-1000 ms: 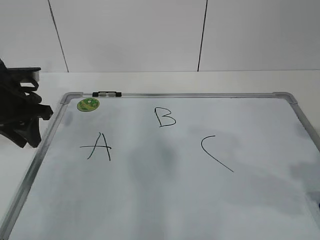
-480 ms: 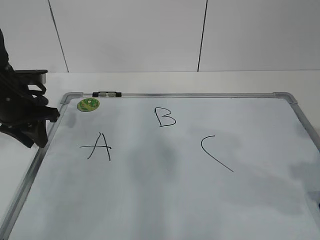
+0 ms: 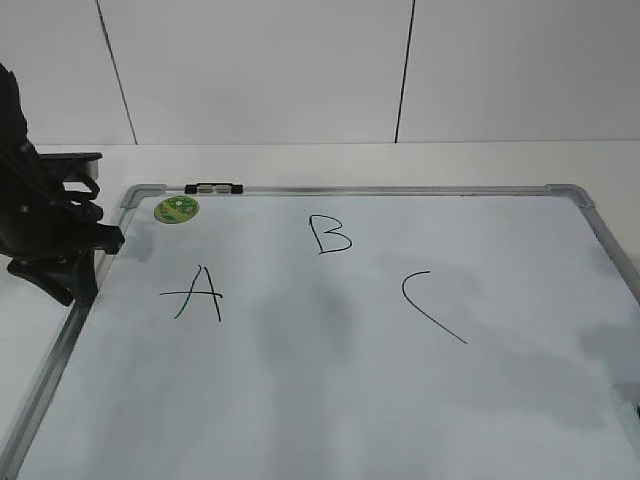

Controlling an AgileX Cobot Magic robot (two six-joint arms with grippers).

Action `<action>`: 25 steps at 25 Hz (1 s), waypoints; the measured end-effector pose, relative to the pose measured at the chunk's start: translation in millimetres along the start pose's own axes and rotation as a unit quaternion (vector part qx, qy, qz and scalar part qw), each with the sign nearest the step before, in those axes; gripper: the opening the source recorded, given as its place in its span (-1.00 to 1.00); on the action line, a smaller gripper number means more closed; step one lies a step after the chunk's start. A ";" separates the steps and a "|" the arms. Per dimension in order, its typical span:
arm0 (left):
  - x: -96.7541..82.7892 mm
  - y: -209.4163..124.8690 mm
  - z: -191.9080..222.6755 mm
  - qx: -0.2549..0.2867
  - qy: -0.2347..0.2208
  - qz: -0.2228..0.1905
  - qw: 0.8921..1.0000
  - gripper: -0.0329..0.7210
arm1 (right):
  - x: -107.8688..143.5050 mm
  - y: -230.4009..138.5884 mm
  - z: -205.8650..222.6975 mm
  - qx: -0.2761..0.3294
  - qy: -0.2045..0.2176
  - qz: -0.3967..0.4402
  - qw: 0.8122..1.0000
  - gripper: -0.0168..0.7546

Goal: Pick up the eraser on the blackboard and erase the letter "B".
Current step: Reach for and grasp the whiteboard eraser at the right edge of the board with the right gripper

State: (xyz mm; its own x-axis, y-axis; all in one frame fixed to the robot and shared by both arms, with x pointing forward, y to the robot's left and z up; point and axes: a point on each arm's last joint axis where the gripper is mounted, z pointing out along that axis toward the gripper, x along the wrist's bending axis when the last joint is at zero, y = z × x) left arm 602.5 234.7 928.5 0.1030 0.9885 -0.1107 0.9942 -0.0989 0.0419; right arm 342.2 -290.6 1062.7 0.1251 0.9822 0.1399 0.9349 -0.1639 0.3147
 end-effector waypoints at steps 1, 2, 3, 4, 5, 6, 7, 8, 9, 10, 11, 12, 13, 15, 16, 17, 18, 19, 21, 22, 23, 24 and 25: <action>-0.1 0.3 0.3 0.000 -0.001 -0.001 1.000 -0.51 | 0.0 0.0 0.0 0.000 0.000 0.000 1.000 0.56; -0.3 0.3 0.3 0.000 -0.001 -0.001 1.000 -0.57 | 0.0 0.0 0.0 0.000 0.000 0.000 1.000 0.56; -0.3 0.3 0.3 0.000 -0.001 -0.001 1.000 -0.64 | 0.0 0.0 0.0 0.000 0.000 0.000 1.000 0.56; -0.4 0.3 0.3 0.000 -0.002 -0.001 1.000 -0.69 | 0.0 0.0 0.0 0.000 0.000 0.000 1.000 0.56; -0.4 0.3 0.3 0.000 -0.002 -0.001 1.000 -0.75 | 0.0 0.0 0.0 0.000 0.000 0.000 1.000 0.56; -0.8 0.3 0.3 0.000 -0.003 -0.005 1.000 -0.79 | 0.0 0.0 0.0 0.000 0.000 0.000 1.000 0.56; -1.3 0.3 0.3 0.000 -0.006 -0.010 1.000 -0.82 | 0.0 0.0 0.0 0.000 0.000 0.000 1.000 0.56; -1.4 0.3 0.3 0.000 -0.007 -0.013 1.000 -0.84 | 0.0 0.0 0.0 0.000 0.000 0.000 1.000 0.56; -1.4 0.3 0.3 0.000 -0.007 -0.014 1.000 -0.84 | 0.0 0.0 0.0 0.000 0.000 0.000 1.000 0.56; -1.4 0.3 0.3 0.000 -0.007 -0.018 1.000 -0.85 | 0.0 0.0 0.0 0.000 0.000 0.000 1.000 0.56; -1.4 0.3 0.3 0.000 -0.007 -0.018 1.000 -0.85 | -0.7 0.1 0.0 0.000 -0.004 -0.001 1.000 0.56; -1.4 0.3 0.3 0.000 -0.007 -0.018 1.000 -0.85 | -1.4 0.2 0.0 -0.001 -0.008 -0.003 1.000 0.56; -1.4 0.3 0.3 0.000 -0.007 -0.018 1.000 -0.85 | -2.6 0.3 0.0 -0.002 -0.015 -0.005 1.000 0.56; -1.4 0.3 0.3 0.000 -0.007 -0.018 1.000 -0.85 | -3.8 0.5 0.0 -0.003 -0.021 -0.005 1.000 0.58; -1.4 0.3 0.3 0.000 -0.007 -0.018 1.000 -0.85 | -4.1 0.5 0.0 -0.003 -0.022 -0.003 1.000 0.60; -1.4 0.3 0.3 0.000 -0.007 -0.018 1.000 -0.85 | -4.1 0.7 0.2 -0.002 -0.023 -0.001 1.000 0.64; -1.4 0.3 0.3 0.000 -0.007 -0.018 1.000 -0.85 | -4.0 1.3 1.0 0.000 -0.023 0.000 1.000 0.67; -1.4 0.3 0.3 0.000 -0.007 -0.018 1.000 -0.85 | -4.1 2.1 1.9 0.003 -0.024 0.001 1.000 0.69; -1.4 0.3 0.3 0.000 -0.007 -0.018 1.000 -0.85 | -4.2 4.0 4.4 0.011 -0.026 0.002 1.000 0.72; -1.4 0.3 0.3 0.000 -0.007 -0.018 1.000 -0.85 | -4.6 3.5 7.0 0.016 -0.027 0.003 0.999 0.73; -1.6 0.3 0.3 0.000 -0.008 -0.019 1.000 -0.85 | -5.1 2.3 10.3 0.022 -0.028 0.003 0.999 0.73; -1.5 0.3 0.3 0.000 -0.008 -0.019 1.000 -0.85 | -6.0 -0.3 14.6 0.032 -0.031 0.004 0.999 0.73; -1.5 0.3 0.3 0.000 -0.008 -0.019 1.000 -0.85 | -7.2 -3.1 19.3 0.042 -0.033 0.003 0.999 0.73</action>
State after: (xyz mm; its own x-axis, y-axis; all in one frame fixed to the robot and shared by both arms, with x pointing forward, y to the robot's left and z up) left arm 602.7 233.1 928.4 0.0662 0.9896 -0.1275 0.9974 -0.0620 0.0373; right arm 344.8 -295.3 1042.6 0.1500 0.9856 0.0777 0.9583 -0.1643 0.2339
